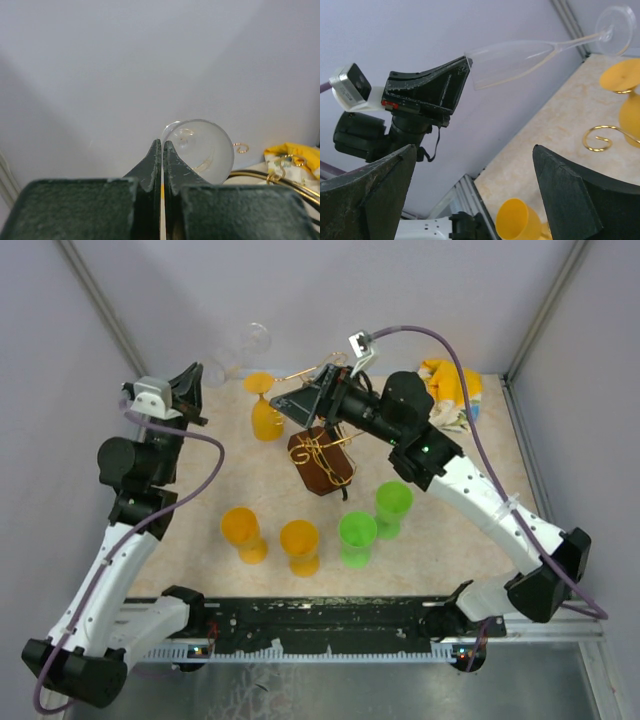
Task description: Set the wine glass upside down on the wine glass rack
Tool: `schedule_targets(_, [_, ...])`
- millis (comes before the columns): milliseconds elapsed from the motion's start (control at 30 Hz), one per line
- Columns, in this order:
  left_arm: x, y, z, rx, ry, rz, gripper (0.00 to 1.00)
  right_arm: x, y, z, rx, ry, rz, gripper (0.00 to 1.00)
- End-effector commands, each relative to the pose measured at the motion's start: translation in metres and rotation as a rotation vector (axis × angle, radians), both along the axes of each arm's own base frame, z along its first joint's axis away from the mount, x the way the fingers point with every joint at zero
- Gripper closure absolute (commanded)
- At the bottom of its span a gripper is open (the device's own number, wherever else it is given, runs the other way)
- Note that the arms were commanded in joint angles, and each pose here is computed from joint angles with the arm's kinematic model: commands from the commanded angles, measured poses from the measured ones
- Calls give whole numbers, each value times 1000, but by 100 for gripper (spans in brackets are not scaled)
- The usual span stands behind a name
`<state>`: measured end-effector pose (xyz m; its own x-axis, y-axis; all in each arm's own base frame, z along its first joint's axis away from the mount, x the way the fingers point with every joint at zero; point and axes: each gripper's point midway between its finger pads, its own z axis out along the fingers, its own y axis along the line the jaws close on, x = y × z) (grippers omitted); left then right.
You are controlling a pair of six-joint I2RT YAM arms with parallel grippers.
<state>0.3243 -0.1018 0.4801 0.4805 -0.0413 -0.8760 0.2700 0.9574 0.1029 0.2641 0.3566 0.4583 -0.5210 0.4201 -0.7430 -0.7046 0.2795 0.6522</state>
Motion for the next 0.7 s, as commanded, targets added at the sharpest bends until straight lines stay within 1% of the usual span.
schedule_targets(0, [-30, 3, 58, -55, -202, -28, 100, -10, 4, 38, 106, -52, 70, 2])
schedule_targets(133, [-49, 3, 61, -76, -300, -61, 100, -2, 1, 42, 160, -48, 67, 1])
schedule_targets(200, [-56, 0, 54, -95, -341, -91, 100, -1, 0, 51, 246, -30, 103, 4])
schedule_targets(300, [-67, -1, 51, -138, -410, -131, 100, 1, 3, 59, 342, 44, 152, 6])
schedule_targets(433, [-69, -5, 51, -172, -443, -172, 100, 8, 10, 66, 421, 87, 186, 10])
schedule_targets(500, [-70, -6, 52, -182, -454, -185, 100, 14, 14, 67, 449, 111, 195, 13])
schedule_targets(567, [-70, -8, 52, -183, -460, -195, 100, 22, 19, 63, 451, 135, 189, 17])
schedule_targets(667, [-71, -9, 53, -178, -468, -199, 100, 34, 24, 60, 451, 149, 159, 19])
